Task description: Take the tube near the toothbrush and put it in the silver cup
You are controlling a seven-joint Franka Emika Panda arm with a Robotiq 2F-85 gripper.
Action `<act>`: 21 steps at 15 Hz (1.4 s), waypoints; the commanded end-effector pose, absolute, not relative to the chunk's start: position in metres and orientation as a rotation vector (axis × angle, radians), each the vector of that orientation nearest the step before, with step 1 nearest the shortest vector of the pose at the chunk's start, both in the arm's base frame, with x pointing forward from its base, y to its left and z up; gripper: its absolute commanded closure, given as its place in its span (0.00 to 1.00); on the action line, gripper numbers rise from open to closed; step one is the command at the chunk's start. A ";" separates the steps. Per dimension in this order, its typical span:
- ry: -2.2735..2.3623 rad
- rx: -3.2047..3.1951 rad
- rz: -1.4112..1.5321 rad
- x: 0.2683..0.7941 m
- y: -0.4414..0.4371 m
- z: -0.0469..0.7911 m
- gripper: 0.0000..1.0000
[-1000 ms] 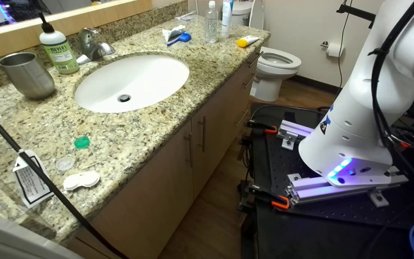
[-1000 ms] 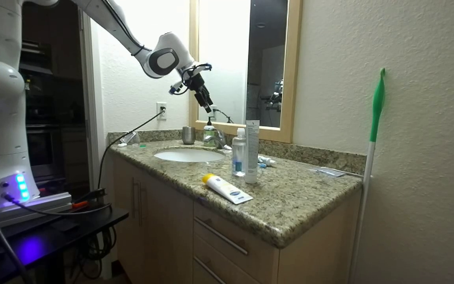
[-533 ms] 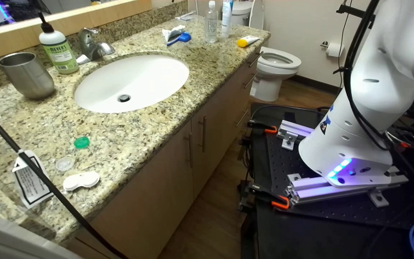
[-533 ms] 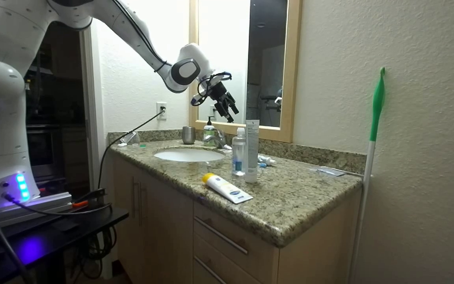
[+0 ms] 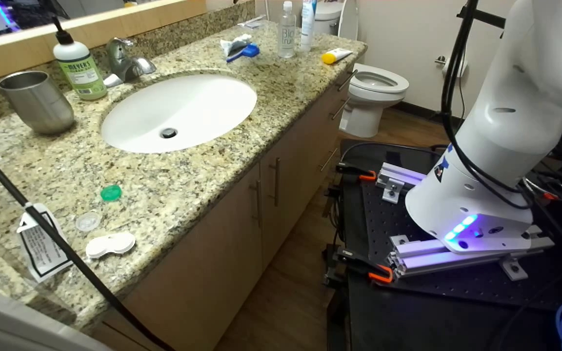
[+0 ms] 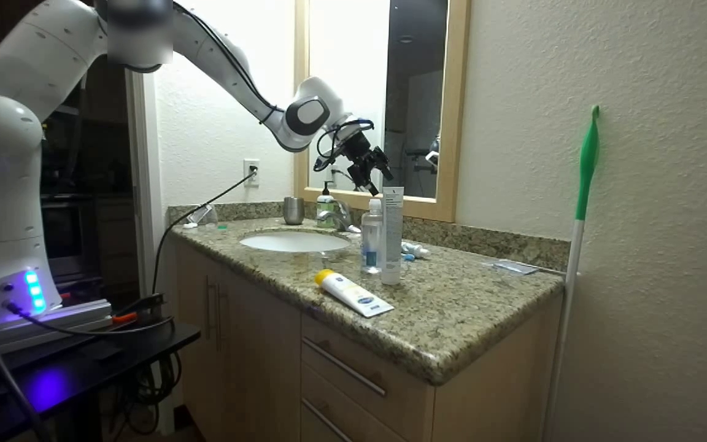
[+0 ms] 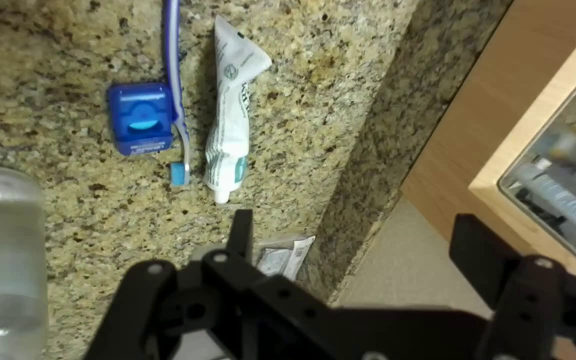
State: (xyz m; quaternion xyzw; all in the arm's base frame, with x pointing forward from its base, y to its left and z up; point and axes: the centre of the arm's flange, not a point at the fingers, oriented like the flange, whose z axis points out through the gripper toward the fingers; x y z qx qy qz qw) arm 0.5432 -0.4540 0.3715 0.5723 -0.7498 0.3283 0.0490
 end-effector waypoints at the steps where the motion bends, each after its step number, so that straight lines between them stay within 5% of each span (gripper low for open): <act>1: -2.480 1.537 0.872 0.587 -0.496 0.353 0.00; 5: -2.672 1.448 0.552 0.596 -0.508 0.317 0.00; 15: -2.429 1.854 0.266 0.586 -0.521 0.280 0.00; 21: -2.416 1.771 0.420 0.571 -0.526 0.278 0.00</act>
